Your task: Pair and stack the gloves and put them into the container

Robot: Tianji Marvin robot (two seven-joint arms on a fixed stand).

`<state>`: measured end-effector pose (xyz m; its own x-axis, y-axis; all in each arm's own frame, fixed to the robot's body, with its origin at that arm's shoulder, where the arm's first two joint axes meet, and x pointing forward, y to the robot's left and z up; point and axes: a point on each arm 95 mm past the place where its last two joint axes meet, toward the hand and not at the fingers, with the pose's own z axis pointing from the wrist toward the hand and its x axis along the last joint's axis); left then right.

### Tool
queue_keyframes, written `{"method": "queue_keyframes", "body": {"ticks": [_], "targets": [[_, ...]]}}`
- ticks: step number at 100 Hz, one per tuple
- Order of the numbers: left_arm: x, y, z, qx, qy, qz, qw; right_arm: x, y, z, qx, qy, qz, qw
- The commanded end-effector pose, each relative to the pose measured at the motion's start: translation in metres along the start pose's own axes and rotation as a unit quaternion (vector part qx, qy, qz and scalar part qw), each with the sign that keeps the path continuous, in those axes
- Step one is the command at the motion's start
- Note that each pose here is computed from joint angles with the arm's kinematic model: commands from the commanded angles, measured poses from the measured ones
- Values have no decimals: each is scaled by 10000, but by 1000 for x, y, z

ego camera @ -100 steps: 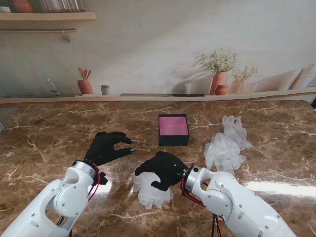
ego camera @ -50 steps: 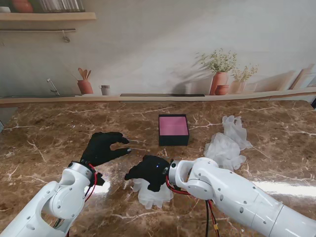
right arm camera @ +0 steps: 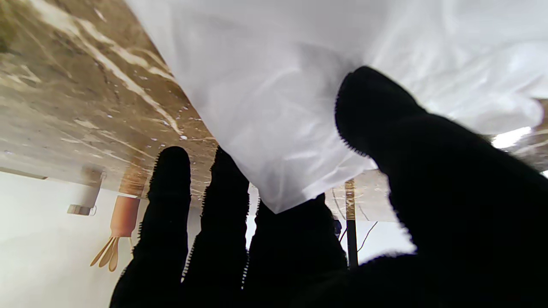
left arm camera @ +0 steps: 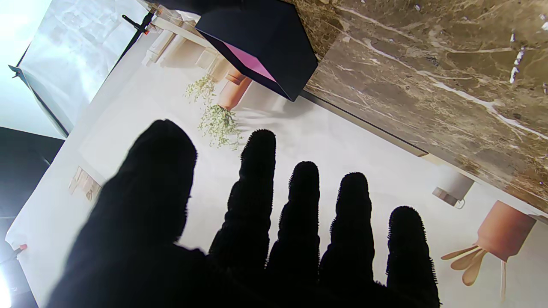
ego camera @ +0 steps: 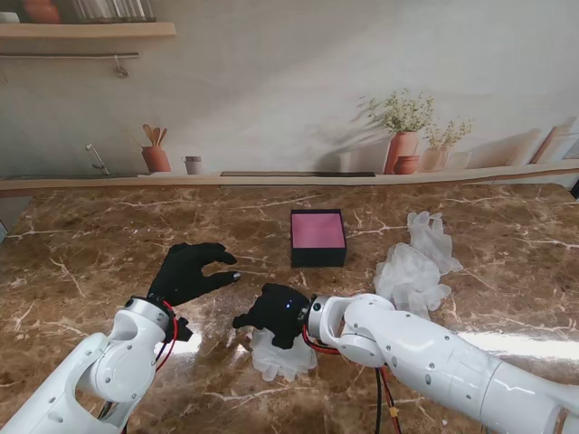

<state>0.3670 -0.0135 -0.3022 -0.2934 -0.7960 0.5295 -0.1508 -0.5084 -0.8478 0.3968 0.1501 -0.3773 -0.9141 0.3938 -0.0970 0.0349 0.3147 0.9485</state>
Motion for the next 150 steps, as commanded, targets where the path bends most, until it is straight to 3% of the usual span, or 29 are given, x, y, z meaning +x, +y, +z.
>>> {"method": "queue_keyframes", "body": {"ticks": [1,35,64,94,113,132,150], "targets": [[1,2,-2,-28,-16,-18,10000,0,-6,-1,163,-106,-58,9998],[1,3,0,-30,-8,-49,10000,-2,-11,-6,24,-257,-173,9995],[1,2,0,-51,-2,-60,10000,0,-14,-7,-6,-318,83,9995],[1,3,0,-57,-7,-59,10000,-3,-12,-7,-670,-294,278,9969],[1,3,0,-55,4,-51,10000,-11,-6,-16,-1397,-647,914,9838],[1,3,0,-80,16,-47,10000,-18,-11,-33,-2050,-875,1091,9687],[2,5,0,-117,21,-60,9999,-17,-34,-48,-2245,-870,942,9660]]}}
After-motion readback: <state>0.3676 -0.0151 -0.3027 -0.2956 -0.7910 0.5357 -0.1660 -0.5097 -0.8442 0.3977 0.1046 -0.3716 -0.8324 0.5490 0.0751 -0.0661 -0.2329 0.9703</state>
